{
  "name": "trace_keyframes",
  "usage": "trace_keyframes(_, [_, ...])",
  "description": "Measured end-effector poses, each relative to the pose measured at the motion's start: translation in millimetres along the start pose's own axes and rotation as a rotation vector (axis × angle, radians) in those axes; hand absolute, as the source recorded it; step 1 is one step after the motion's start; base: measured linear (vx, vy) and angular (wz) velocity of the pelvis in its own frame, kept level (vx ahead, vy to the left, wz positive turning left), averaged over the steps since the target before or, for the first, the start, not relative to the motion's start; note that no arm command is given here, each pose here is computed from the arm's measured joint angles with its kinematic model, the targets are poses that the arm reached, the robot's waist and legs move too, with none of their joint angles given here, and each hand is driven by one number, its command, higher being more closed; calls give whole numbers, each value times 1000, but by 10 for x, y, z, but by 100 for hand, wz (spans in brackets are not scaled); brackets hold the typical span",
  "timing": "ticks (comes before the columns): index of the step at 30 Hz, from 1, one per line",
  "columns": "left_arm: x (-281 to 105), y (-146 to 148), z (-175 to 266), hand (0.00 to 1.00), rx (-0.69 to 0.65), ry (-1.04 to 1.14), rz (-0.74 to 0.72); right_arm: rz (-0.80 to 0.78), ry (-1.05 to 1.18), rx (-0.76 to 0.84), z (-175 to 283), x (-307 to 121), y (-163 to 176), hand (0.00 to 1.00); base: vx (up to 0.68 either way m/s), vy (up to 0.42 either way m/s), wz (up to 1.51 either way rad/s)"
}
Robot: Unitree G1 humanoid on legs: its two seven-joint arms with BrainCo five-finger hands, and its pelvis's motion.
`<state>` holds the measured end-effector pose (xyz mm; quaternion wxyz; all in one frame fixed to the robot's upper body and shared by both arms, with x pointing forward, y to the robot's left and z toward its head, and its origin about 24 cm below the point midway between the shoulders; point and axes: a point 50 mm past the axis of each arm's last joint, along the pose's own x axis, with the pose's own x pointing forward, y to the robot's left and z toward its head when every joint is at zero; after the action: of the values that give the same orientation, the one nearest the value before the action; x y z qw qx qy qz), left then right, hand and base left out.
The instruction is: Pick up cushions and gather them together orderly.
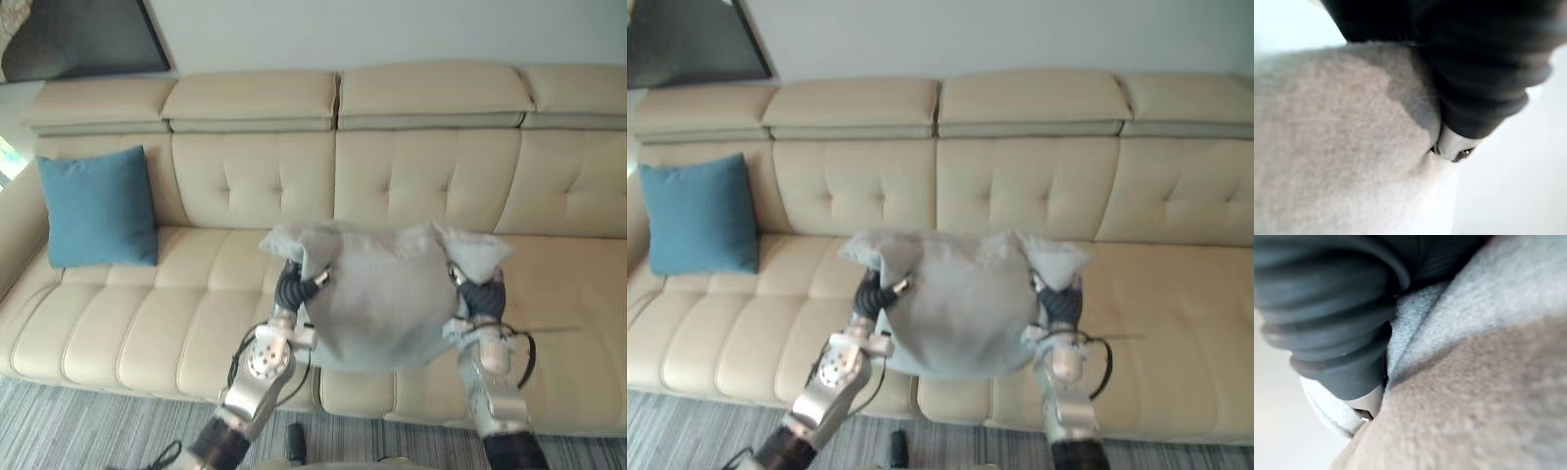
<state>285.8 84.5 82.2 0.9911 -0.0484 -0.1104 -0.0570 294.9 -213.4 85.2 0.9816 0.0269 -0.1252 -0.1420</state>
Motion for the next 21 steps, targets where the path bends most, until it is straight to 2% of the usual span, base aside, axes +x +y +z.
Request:
trace_keyframes(3, [422,102,352,100,33,-130,88,28,-132,12,399,458,272,100,-117,10,-4])
trace_keyframes(8, [845,251,808,100,55,-260,219,32,-274,25,932,837,579,100,-121,-4,1])
trace_keyframes(12, [985,293,995,100,64,-307,262,14,-338,14,1177,960,689,100,-20,-6,0])
trace_keyframes(21, [1372,249,1827,100,103,-505,294,-103,-592,-32,2109,1188,898,100,-23,-15,-8])
